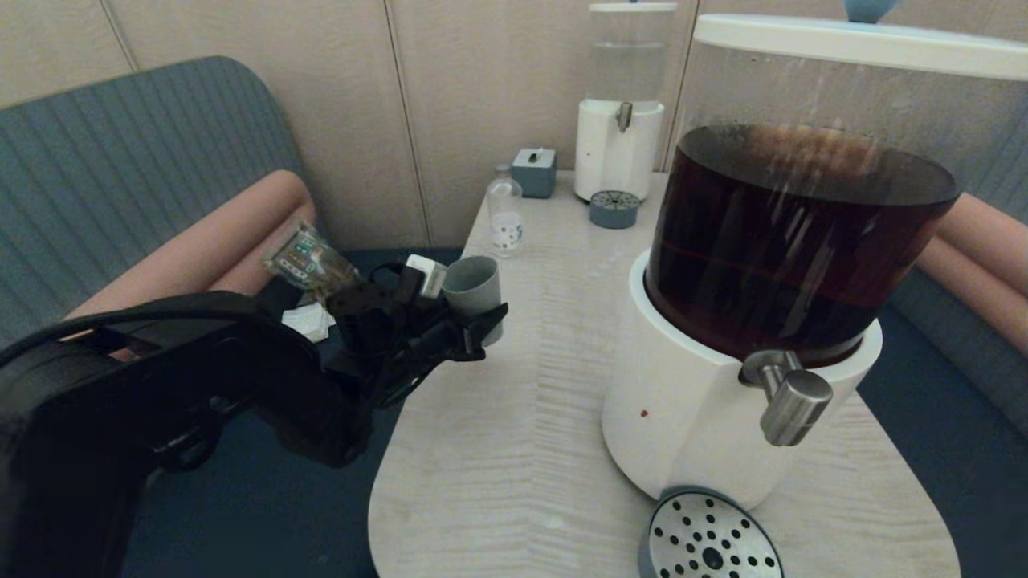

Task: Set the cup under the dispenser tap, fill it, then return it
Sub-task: Place the cup next to the water dispenser

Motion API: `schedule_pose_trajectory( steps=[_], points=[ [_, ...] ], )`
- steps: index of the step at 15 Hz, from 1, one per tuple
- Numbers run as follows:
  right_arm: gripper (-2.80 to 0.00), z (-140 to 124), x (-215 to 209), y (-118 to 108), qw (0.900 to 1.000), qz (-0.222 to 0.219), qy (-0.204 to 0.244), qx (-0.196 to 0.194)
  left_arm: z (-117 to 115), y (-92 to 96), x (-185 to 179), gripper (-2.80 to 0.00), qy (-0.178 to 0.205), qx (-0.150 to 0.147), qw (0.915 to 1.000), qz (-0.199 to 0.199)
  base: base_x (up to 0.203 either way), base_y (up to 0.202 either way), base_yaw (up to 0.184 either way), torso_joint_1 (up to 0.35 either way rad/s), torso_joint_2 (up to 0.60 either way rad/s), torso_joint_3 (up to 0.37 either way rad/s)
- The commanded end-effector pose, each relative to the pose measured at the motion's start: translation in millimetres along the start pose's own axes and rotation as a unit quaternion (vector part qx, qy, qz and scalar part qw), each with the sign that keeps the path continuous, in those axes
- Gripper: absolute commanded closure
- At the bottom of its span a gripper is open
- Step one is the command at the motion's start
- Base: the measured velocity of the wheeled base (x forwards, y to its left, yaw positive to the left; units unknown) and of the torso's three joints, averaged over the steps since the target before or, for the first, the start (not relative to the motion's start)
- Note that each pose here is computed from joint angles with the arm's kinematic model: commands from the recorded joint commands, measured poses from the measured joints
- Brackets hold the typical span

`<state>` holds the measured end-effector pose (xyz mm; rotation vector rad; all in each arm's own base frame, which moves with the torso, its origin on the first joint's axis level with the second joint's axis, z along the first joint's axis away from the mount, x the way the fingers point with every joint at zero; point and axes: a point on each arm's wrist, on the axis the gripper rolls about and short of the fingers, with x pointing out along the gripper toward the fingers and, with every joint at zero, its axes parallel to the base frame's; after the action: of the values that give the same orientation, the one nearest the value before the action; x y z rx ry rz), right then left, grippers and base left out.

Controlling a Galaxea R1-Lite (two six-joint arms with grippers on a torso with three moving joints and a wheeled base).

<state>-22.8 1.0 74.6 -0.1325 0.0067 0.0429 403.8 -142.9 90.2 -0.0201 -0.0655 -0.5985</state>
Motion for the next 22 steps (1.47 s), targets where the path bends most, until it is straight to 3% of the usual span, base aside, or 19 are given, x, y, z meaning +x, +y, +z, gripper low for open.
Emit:
schedule_pose_trajectory(
  steps=[1,5,11,12,22],
  points=[
    [0.00,-3,0,0,1.000,0.001,0.003,0.000,-38,14.8,5,0.00,0.030,-0.007,0.9995,0.007,0.000,0.000,0.000,0.000,0.00,0.000],
    [0.00,-3,0,0,1.000,0.001,0.003,0.000,-61,21.8,3,0.00,0.051,-0.010,0.9986,0.001,0.000,0.000,0.000,0.000,0.00,0.000],
    [0.00,-3,0,0,1.000,0.001,0.003,0.000,-59,20.5,2,0.00,0.051,-0.006,0.9987,-0.004,0.000,0.000,0.000,0.000,0.00,0.000],
    [0.00,-3,0,0,1.000,0.001,0.003,-0.001,-58,19.6,2,-2.80,0.051,-0.005,0.9987,-0.005,0.000,0.000,0.000,0.000,0.00,0.000],
    [0.00,-3,0,0,1.000,0.001,0.003,0.000,-36,8.7,-14,-2.80,0.047,-0.007,0.9989,-0.008,0.000,0.000,0.000,0.000,0.00,0.000]
  ],
)
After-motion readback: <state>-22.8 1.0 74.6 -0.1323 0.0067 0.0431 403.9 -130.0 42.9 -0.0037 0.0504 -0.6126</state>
